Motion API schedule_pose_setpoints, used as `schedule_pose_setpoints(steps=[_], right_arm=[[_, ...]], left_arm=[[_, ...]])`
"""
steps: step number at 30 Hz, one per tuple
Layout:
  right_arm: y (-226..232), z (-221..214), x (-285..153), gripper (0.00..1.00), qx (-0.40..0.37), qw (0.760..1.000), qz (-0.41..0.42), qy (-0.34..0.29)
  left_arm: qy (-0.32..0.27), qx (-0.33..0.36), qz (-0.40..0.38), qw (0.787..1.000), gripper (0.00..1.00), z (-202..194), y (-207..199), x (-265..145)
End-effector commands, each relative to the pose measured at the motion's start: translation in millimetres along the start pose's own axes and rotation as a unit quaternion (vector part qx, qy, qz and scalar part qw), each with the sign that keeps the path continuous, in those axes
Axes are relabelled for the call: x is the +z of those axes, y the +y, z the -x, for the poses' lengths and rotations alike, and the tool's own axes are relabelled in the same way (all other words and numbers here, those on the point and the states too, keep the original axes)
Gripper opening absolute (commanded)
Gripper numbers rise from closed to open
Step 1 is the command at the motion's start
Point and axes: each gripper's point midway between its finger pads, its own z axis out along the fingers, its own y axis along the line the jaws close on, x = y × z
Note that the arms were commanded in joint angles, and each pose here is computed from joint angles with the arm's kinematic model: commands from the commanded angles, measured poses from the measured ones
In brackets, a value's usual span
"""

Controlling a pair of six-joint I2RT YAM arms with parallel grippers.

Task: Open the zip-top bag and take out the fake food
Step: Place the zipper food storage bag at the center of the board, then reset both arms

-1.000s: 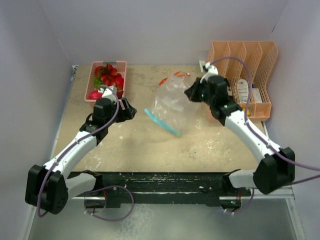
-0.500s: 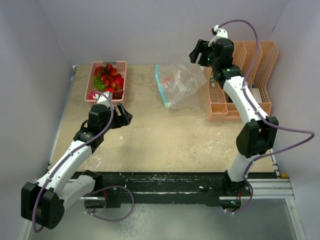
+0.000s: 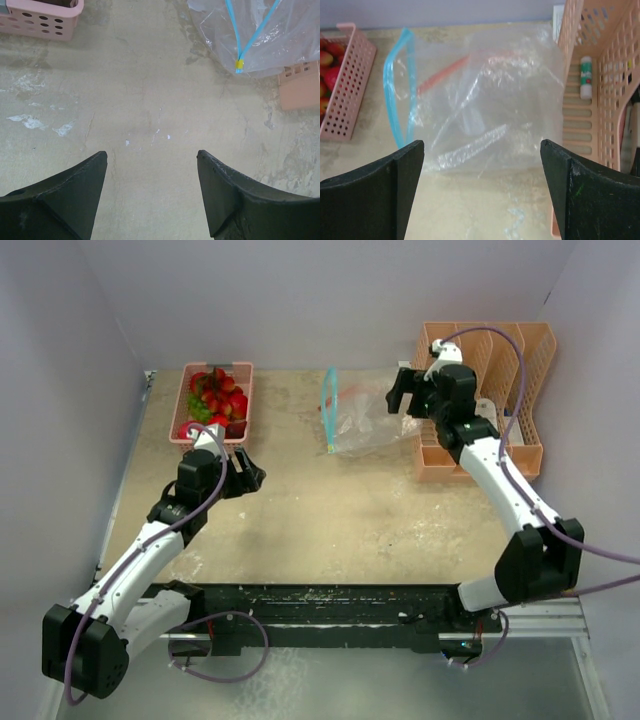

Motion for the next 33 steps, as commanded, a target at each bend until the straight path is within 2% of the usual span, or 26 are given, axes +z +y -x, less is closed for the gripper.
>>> schedule_pose_setpoints(steps=[1, 4, 6, 8, 12, 17, 21, 28, 31, 33], right_arm=[[3, 7, -39, 0.99, -0.014, 0.999, 0.018, -0.044], [0, -18, -75, 1.0, -0.008, 0.998, 0.029, -0.057], [-4, -52, -89, 1.0, 0.008, 0.998, 0.035, -0.056], [-8, -64, -102, 0.99, 0.021, 0.996, 0.035, -0.075], [-28, -107, -116, 1.0, 0.031, 0.997, 0.003, -0.065], [-38, -135, -131, 1.0, 0.054, 0.997, -0.011, -0.054], [-40, -130, -134, 1.0, 0.052, 0.996, -0.016, -0.066], [-40, -140, -131, 0.99, 0.054, 0.998, -0.018, -0.04], [-47, -129, -131, 0.95, 0.059, 0.995, -0.04, -0.062], [-48, -127, -131, 0.96, 0.061, 0.995, -0.044, -0.067]], left_arm=[[-0.015, -0.004, -0.016, 1.0, 0.76, 4, -5, -2], [-0.014, -0.004, -0.014, 1.0, 0.76, 2, -3, -2], [-0.014, -0.004, -0.011, 1.0, 0.76, 0, -1, -4], [-0.015, -0.004, -0.008, 1.0, 0.76, -3, 2, -5], [-0.018, 0.0, -0.007, 1.0, 0.76, -6, 5, -10], [-0.028, -0.002, 0.002, 1.0, 0.76, -12, 14, -19], [-0.03, -0.003, 0.002, 1.0, 0.76, -11, 14, -22], [-0.029, -0.002, 0.009, 1.0, 0.77, -12, 16, -21], [-0.028, -0.003, 0.01, 1.0, 0.77, -12, 16, -21], [-0.026, -0.003, 0.011, 1.0, 0.77, -13, 17, -20]])
